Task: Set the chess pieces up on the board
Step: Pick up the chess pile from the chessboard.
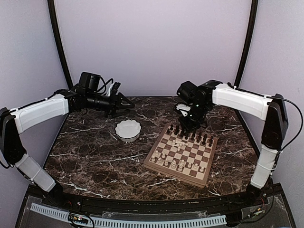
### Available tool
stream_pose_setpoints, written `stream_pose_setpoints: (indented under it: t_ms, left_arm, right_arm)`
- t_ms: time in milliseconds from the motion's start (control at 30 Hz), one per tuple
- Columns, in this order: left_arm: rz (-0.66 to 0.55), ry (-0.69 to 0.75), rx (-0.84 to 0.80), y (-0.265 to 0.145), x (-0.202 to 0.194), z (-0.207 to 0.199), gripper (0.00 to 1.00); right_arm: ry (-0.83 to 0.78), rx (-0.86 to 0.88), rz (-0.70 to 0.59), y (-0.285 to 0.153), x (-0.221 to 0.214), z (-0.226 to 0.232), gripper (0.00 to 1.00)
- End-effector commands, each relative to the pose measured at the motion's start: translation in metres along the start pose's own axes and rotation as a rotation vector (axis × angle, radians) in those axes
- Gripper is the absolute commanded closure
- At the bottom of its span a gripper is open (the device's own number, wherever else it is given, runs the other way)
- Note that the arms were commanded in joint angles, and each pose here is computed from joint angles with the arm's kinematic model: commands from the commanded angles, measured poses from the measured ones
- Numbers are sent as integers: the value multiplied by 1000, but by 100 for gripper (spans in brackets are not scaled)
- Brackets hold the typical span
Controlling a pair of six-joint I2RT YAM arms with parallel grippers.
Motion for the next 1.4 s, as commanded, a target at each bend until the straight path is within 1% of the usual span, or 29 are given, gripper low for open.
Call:
stream_pose_setpoints:
  t_ms: [0,167,400,900,1100,1300,1367]
  left_arm:
    - [17,43,12,-2,0,-7,54]
    - [22,53,-10,0,-2,-11,54]
    - [34,62,-27,3,-3,-13,54]
    - [45,55,-44,9,0,-12,54]
    - [51,54,-50,10,0,-11,54]
    - [53,52,-55,11,-1,-10,54]
    - [53,54,-57,11,-1,-10,54]
  right_arm:
    - [-6,-5,-2,27,6,4,80]
    - [-54,-46,25,42,6,1,82]
    - [-130,-96,76,61,0,-5,79]
    - [-141,-112,119,89,-4,-9,75]
    - [-145,-77,145,96,-9,-8,78]
    - [-143,-71,148,99,-17,-10,77]
    - [-141,-70,149,100,-19,-11,80]
Point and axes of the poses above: each gripper's point midway between its finger pads, its own y axis out along the fingers, its own z axis along the line the jaws close on, x = y × z, the point moved 10 cm from there along -y, back along the fingers, and after that the axes turned 9 degrees about y, right-handed, at the moved point
